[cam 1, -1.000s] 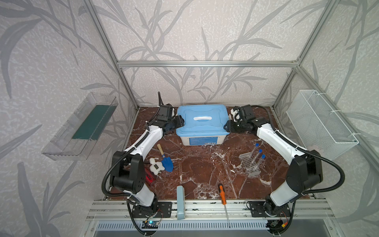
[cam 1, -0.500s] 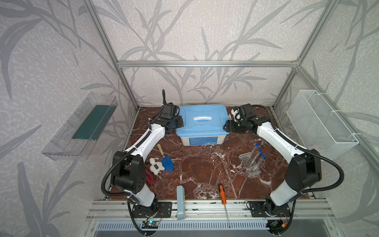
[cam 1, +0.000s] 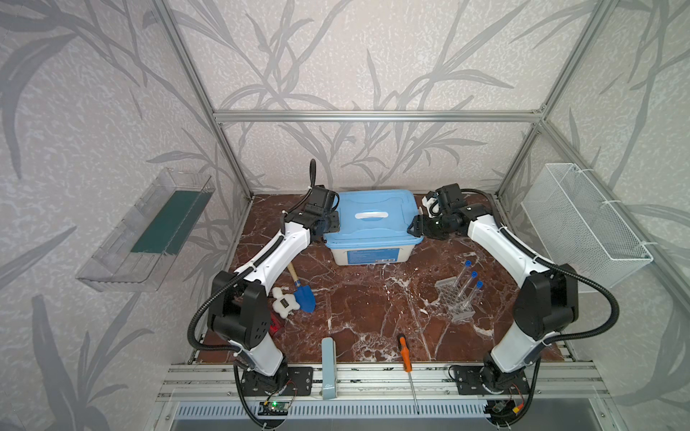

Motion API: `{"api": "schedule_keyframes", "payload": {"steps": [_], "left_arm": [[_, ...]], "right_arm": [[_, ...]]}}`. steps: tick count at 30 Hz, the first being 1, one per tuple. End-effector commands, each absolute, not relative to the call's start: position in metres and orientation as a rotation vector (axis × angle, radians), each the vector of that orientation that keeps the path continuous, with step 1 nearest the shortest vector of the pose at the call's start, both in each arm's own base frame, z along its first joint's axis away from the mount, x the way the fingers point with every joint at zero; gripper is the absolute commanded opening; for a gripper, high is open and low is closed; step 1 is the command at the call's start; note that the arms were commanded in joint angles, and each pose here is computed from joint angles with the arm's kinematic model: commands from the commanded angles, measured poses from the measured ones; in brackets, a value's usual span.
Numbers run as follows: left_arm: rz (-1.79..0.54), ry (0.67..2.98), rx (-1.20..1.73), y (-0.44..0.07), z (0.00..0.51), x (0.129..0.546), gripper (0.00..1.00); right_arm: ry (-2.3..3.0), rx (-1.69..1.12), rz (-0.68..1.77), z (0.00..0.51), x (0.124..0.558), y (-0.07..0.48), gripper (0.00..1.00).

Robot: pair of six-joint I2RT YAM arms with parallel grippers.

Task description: Organize the chemistry lab equipment

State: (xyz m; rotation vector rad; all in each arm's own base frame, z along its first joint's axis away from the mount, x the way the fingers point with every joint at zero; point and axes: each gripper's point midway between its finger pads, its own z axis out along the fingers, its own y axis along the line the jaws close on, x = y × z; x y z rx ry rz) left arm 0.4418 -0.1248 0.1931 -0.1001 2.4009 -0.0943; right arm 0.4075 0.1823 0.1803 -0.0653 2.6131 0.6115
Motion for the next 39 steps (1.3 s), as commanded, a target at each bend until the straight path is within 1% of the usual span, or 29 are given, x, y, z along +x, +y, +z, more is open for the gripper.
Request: {"api": "schedule_keyframes", "payload": {"steps": [1,6,9,10,13,16,18,22,27,32,36,39], "left_arm": [[0.007,2.615,-0.034,-0.122,0.139,0.413,0.36],[0.047,2.609,-0.076,-0.114,0.142,0.415,0.37],[0.026,2.607,-0.076,-0.117,0.143,0.415,0.37],[0.007,2.607,-0.076,-0.119,0.142,0.415,0.37],[-0.02,2.613,-0.079,-0.122,0.14,0.415,0.37],[-0.017,2.609,-0.079,-0.122,0.139,0.416,0.37],[-0.002,2.609,-0.087,-0.118,0.138,0.417,0.37],[0.002,2.61,-0.116,-0.111,0.139,0.419,0.37],[-0.001,2.607,-0.129,-0.108,0.139,0.42,0.37],[-0.012,2.606,-0.131,-0.109,0.137,0.421,0.37],[-0.015,2.604,-0.13,-0.109,0.138,0.421,0.37],[-0.019,2.597,-0.128,-0.11,0.14,0.421,0.37]], "right_arm": [[2.721,-0.053,0.541,0.152,0.397,0.176,0.71],[2.681,-0.016,0.568,0.165,0.41,0.166,0.81],[2.653,-0.017,0.731,0.164,0.421,0.174,0.84],[2.653,-0.015,0.796,0.161,0.423,0.178,1.0],[2.67,-0.047,0.859,0.151,0.429,0.185,0.99],[2.611,-0.083,0.919,0.153,0.438,0.193,0.99],[2.541,-0.101,0.95,0.16,0.447,0.195,0.99],[2.39,-0.04,1.05,0.181,0.47,0.187,1.0],[2.321,-0.042,1.084,0.198,0.485,0.185,0.99],[2.355,-0.035,1.149,0.179,0.502,0.193,0.99],[2.357,-0.033,1.217,0.176,0.507,0.201,1.0],[2.331,-0.07,1.222,0.186,0.505,0.204,0.95]]}}
